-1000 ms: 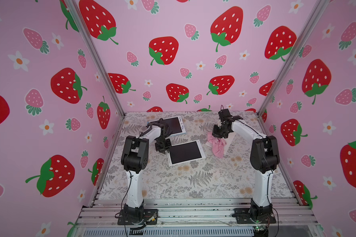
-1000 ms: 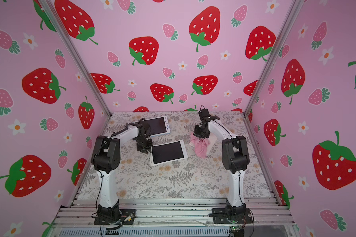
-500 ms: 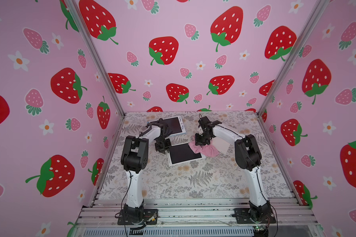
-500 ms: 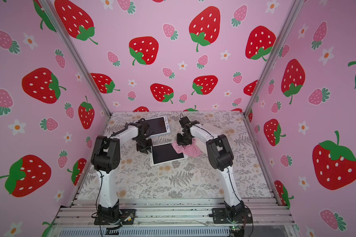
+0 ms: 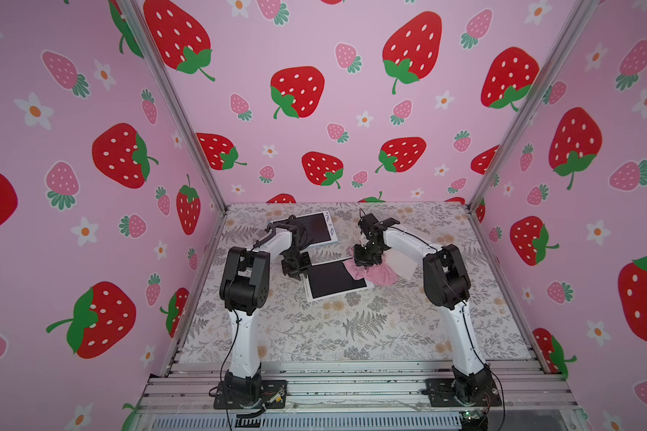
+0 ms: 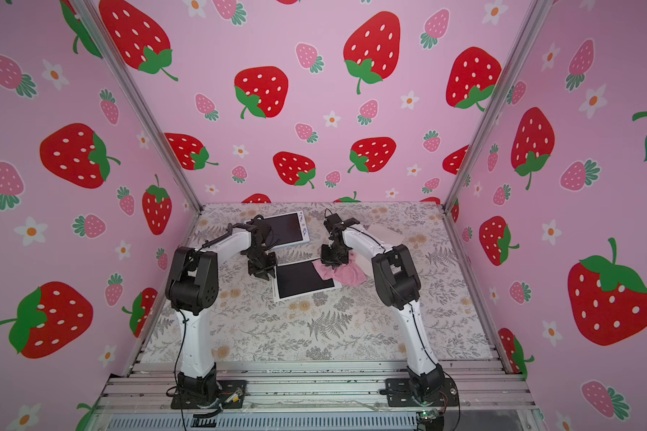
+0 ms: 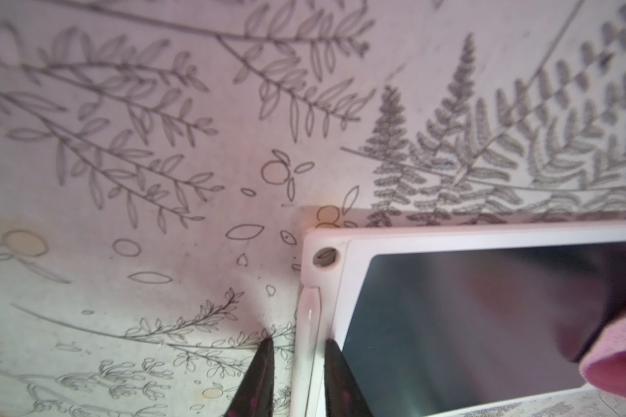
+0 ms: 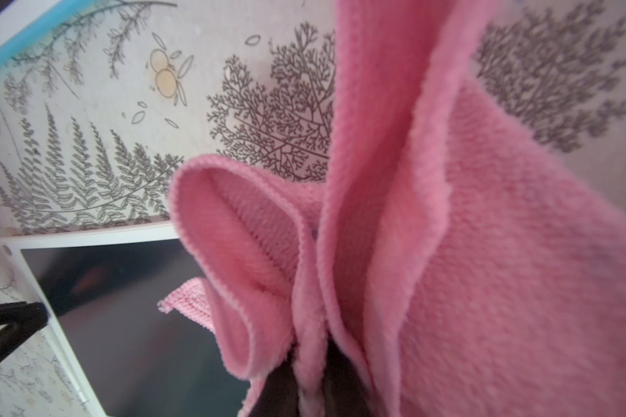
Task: Wipe the drawing tablet
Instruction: Wipe the dirt from the drawing tablet, then place the cleaning item at the center of the board.
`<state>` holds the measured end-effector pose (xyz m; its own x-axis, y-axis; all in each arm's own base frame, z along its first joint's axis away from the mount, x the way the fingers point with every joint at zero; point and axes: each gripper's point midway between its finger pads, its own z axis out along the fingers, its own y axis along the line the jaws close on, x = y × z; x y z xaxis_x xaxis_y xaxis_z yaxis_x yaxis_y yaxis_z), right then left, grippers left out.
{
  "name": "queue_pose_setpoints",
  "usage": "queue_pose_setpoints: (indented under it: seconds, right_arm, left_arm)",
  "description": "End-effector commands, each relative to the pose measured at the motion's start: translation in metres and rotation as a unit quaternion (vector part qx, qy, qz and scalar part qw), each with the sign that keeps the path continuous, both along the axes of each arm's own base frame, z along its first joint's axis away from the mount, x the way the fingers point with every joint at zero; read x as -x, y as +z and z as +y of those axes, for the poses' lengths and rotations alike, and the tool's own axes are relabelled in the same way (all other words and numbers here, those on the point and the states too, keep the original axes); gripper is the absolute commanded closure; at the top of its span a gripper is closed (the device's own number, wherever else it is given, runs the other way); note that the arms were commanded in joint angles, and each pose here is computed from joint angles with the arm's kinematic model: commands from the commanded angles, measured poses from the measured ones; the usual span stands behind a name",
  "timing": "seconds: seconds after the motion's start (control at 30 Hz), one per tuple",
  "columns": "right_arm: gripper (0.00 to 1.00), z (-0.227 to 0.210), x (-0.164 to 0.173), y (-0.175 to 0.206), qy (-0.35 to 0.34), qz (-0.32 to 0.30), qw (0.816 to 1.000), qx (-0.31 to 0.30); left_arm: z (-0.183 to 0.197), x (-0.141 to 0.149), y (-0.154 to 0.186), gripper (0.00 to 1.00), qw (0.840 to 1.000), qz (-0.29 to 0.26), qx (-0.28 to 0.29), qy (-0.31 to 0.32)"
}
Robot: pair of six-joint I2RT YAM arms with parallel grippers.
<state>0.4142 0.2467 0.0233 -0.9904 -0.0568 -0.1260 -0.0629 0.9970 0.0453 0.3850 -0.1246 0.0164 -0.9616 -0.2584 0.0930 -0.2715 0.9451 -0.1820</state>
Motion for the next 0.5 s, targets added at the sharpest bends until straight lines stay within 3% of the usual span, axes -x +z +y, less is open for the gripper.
queue_pose_setpoints:
  seconds: [0.0,0.2,0.47]
  right_arm:
    - [0.99,-0.05,0.028,-0.038,-0.001,0.055,0.992,0.114]
    - [1.0,-0.051,0.03,-0.028,-0.007,0.038,0.994,0.102]
    - [1.0,-0.051,0.05,-0.001,-0.028,0.041,0.998,0.032]
  left_arm:
    - [0.009,0.025,-0.053,0.75,0.998,0.061,-0.033,-0.003]
    - [0.009,0.026,-0.054,0.75,0.997,0.064,-0.035,-0.004]
    - [0.007,0.024,-0.047,0.74,0.998,0.057,-0.027,-0.004]
